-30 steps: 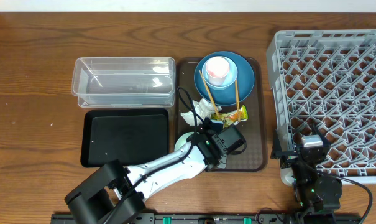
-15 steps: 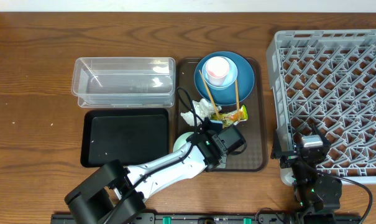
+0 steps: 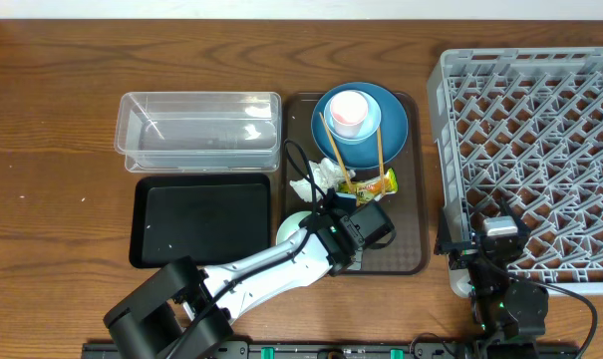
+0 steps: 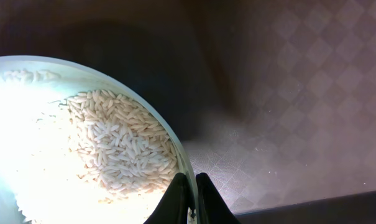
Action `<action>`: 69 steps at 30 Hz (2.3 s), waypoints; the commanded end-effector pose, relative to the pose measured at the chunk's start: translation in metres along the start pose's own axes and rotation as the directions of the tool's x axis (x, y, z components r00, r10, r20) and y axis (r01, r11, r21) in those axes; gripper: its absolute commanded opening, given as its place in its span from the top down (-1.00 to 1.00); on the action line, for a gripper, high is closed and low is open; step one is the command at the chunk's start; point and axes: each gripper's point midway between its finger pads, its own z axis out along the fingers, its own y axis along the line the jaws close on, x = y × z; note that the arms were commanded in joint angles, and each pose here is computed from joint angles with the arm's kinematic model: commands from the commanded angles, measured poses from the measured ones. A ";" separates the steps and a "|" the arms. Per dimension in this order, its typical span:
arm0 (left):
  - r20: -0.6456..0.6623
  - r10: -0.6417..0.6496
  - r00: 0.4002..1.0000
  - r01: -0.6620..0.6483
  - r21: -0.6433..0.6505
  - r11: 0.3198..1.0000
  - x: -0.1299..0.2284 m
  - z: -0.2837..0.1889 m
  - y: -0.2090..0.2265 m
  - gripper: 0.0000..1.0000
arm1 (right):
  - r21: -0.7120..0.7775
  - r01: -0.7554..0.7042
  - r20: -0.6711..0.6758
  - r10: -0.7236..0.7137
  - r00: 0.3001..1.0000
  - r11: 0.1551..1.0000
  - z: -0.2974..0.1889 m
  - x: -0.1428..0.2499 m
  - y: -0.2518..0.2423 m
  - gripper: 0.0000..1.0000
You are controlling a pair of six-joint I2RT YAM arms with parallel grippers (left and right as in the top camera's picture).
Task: Sort waste into correct bins and load items into the dishwasher rack
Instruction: 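Lower the left gripper and grasp the rim of the rice bowl, then lift the rice bowl with the left gripper over the black tray, then tilt the bowl with the left gripper, pouring rice onto the black tray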
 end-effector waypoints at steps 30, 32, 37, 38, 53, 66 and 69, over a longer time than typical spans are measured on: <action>0.101 -0.186 0.977 0.171 0.140 0.975 -0.049 -0.126 0.128 0.88 | 0.003 -0.003 -0.004 0.003 1.000 1.000 0.000 0.001 0.000 -0.98; 0.085 -0.206 0.975 0.191 0.163 0.968 -0.051 -0.126 0.136 0.88 | 0.003 -0.003 -0.005 0.003 1.000 1.000 0.000 0.001 0.000 -0.98; 0.060 -0.247 0.967 0.227 0.228 0.947 -0.056 -0.127 0.153 0.87 | 0.003 -0.003 -0.004 0.003 1.000 1.000 0.000 0.001 0.000 -0.98; 0.056 -0.250 0.967 0.230 0.244 0.942 -0.056 -0.127 0.155 0.88 | 0.003 -0.003 -0.005 0.003 1.000 1.000 0.000 0.001 0.000 -0.98; -0.013 -0.355 0.935 0.323 0.450 0.833 -0.051 -0.122 0.185 0.88 | 0.004 -0.003 -0.004 0.003 1.000 1.000 0.000 0.001 0.000 -0.98; 0.005 -0.437 0.900 0.326 0.659 0.678 -0.061 -0.133 0.205 0.87 | 0.004 -0.003 -0.004 0.003 1.000 1.000 0.000 0.001 0.000 -0.98; -0.018 -0.442 0.897 0.332 0.689 0.644 -0.063 -0.128 0.206 0.88 | 0.003 -0.003 -0.005 0.003 1.000 1.000 0.000 0.001 0.000 -0.98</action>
